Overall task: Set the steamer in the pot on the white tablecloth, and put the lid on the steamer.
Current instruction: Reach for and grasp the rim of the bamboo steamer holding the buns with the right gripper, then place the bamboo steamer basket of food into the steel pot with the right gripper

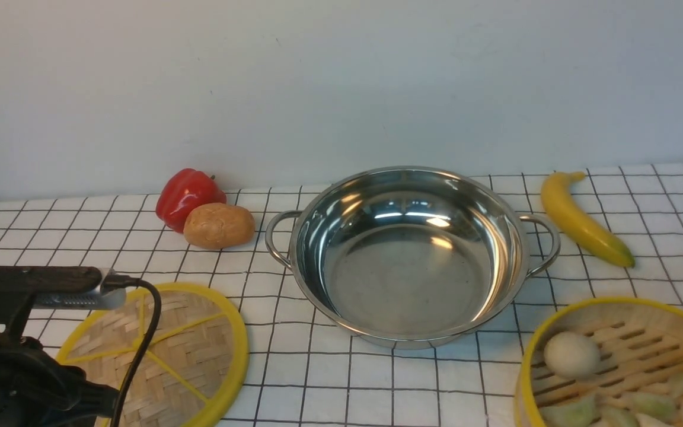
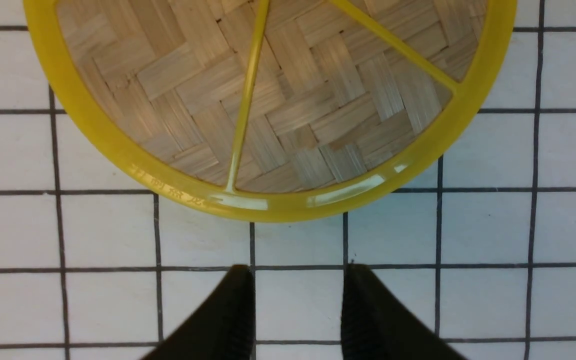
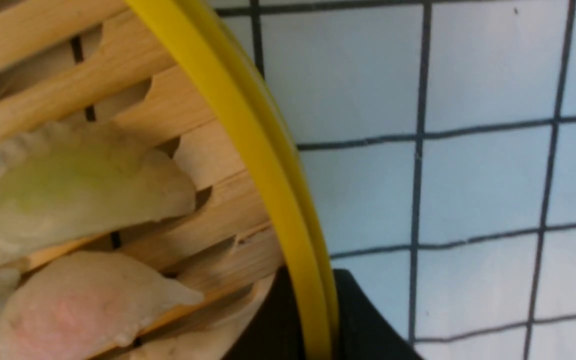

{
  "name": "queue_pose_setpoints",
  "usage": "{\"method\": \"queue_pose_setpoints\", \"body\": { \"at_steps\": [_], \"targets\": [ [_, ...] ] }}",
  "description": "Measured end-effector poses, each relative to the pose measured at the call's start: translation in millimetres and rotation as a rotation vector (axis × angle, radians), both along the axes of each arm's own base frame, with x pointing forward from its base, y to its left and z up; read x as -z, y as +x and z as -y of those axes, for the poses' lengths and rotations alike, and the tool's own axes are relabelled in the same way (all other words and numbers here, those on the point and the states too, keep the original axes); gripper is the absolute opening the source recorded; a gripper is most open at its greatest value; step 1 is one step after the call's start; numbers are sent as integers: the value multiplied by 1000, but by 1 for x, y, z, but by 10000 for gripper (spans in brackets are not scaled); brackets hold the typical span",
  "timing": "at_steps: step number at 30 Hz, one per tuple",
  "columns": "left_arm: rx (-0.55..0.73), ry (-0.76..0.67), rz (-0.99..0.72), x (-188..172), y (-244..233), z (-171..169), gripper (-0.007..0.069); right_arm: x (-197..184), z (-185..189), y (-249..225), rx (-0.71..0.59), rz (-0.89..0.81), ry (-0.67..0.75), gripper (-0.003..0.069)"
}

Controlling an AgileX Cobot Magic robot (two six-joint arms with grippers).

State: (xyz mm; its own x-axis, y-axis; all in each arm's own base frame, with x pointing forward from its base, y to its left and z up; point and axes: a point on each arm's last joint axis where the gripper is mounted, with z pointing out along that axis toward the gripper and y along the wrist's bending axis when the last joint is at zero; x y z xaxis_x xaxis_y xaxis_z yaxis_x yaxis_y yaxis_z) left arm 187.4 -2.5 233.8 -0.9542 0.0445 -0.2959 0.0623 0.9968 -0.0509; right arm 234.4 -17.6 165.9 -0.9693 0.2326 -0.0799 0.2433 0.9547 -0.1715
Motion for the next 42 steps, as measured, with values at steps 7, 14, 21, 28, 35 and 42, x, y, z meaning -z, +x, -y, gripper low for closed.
{"method": "queue_pose_setpoints", "body": {
  "at_steps": [7, 14, 21, 28, 35, 42],
  "targets": [
    [0, 0, 0, 0, 0, 0, 243, -37, 2, -23, -34, 20, -28, 52],
    [0, 0, -1, 0, 0, 0, 243, -66, -3, -45, -87, 57, 25, 52],
    [0, 0, -1, 0, 0, 0, 243, -100, -17, -33, -141, 161, 170, 52],
    [-14, -34, 0, 0, 0, 3, 243, -133, -37, 22, -209, 265, 318, 52],
    [-18, -43, 0, 0, 0, 3, 243, -143, -73, 100, -315, 254, 324, 52],
    [-18, -43, 0, 0, 0, 3, 243, -127, -141, 187, -402, 317, 348, 52]
  ]
}}
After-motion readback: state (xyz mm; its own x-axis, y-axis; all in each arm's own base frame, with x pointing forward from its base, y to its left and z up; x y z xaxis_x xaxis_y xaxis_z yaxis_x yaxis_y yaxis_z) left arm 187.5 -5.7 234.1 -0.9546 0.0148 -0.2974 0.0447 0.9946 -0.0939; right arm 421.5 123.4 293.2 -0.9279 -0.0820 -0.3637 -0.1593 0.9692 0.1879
